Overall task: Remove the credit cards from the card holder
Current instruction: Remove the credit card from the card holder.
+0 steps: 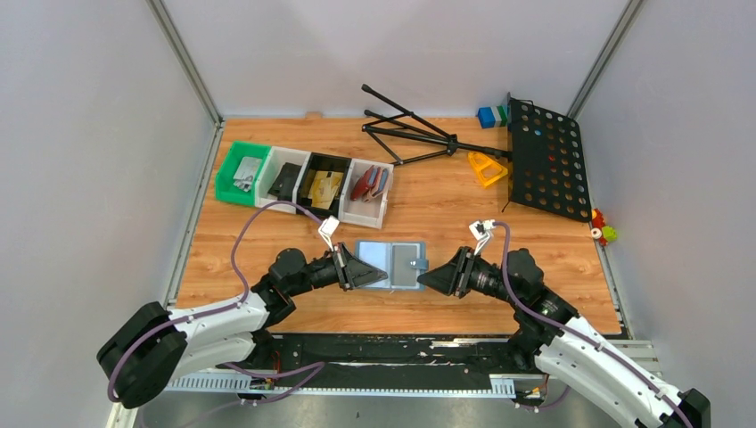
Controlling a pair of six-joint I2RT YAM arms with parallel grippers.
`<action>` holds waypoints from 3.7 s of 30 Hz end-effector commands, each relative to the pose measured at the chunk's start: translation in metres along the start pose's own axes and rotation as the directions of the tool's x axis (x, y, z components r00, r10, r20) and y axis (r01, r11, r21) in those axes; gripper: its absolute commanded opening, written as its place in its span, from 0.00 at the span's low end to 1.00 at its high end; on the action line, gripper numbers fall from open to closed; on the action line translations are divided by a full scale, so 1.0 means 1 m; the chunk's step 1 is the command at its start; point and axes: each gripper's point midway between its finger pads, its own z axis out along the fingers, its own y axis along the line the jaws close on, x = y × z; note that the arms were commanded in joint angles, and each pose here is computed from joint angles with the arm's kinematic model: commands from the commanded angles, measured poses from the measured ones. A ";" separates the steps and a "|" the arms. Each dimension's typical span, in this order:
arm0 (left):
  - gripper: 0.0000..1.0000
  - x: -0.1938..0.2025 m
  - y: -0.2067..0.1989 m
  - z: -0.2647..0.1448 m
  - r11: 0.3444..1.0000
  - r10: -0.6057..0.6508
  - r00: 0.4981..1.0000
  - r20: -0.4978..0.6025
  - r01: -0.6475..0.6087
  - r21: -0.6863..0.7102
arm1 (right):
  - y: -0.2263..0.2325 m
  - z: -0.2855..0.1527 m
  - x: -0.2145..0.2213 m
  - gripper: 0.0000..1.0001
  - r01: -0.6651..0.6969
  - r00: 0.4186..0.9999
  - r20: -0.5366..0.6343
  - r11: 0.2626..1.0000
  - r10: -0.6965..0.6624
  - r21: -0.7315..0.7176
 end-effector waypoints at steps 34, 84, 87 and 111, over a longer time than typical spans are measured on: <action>0.00 -0.006 -0.032 -0.004 0.992 0.003 1.000 0.024 -0.006 0.125 | 0.029 0.002 -0.011 0.02 0.017 0.999 0.054 0.986 -0.008 -0.166; 0.00 0.014 0.016 0.031 0.976 0.151 0.979 -0.139 -0.169 -0.135 | -0.024 0.031 0.019 0.42 -0.060 0.976 -0.197 0.986 0.090 0.153; 0.00 0.013 0.013 0.032 0.977 0.153 0.979 -0.138 -0.171 -0.127 | -0.027 0.033 0.020 0.34 -0.064 0.973 -0.209 0.984 0.099 0.169; 0.52 0.035 0.017 0.030 0.993 0.115 0.981 -0.158 -0.114 0.017 | -0.067 0.036 0.029 0.00 0.063 0.950 -0.303 0.911 0.070 0.407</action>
